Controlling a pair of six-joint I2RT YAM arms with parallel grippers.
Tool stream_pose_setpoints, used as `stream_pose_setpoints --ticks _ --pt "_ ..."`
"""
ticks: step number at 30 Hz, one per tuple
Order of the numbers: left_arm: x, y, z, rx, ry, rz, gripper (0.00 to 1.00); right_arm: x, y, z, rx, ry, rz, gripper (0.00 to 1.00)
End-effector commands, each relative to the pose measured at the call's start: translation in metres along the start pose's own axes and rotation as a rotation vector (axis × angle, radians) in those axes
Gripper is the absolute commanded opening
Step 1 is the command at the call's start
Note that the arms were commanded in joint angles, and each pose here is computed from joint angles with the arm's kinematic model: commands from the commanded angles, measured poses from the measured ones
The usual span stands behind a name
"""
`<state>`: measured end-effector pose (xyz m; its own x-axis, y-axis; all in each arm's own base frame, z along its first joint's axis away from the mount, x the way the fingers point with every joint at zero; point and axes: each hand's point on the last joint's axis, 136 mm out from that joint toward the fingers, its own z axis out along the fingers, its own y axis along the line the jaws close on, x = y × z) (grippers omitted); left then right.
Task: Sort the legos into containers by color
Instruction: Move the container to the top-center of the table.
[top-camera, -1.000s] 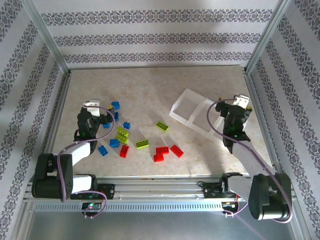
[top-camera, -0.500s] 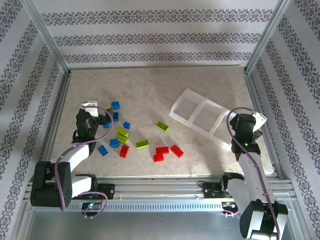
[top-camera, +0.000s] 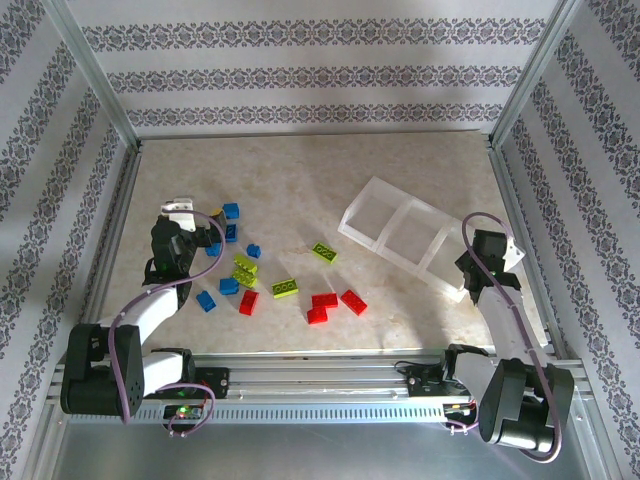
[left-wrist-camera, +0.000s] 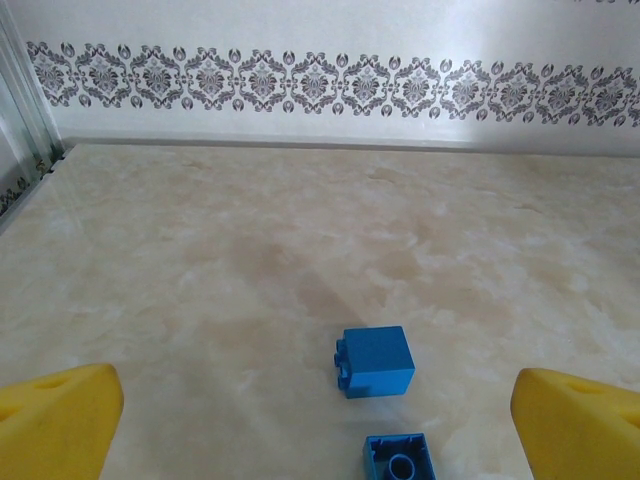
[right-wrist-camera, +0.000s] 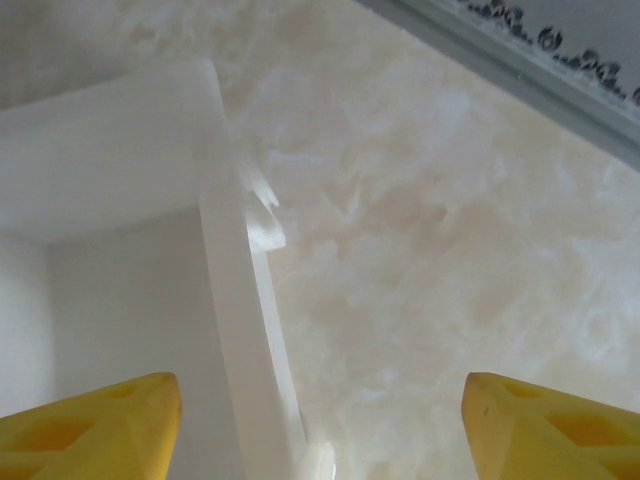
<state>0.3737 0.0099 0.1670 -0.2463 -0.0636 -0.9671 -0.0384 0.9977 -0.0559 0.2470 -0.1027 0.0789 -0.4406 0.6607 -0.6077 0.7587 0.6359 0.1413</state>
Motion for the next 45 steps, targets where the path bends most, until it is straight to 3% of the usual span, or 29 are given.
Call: stream_pose_setpoints --ticks 1,20,29,45 --pt "-0.013 0.007 -0.004 -0.028 -0.022 0.001 1.00 -0.003 0.008 0.001 -0.024 0.037 0.023 0.71" --pt "-0.020 0.008 -0.008 -0.036 -0.049 -0.012 1.00 0.001 0.032 0.012 -0.112 0.095 -0.074 0.33" --pt "-0.022 0.008 -0.008 -0.034 -0.057 -0.017 1.00 0.000 0.067 0.018 -0.207 0.148 -0.197 0.18" --pt "-0.025 0.010 -0.015 -0.047 -0.064 -0.012 1.00 0.008 0.178 0.022 -0.264 0.148 -0.582 0.18"
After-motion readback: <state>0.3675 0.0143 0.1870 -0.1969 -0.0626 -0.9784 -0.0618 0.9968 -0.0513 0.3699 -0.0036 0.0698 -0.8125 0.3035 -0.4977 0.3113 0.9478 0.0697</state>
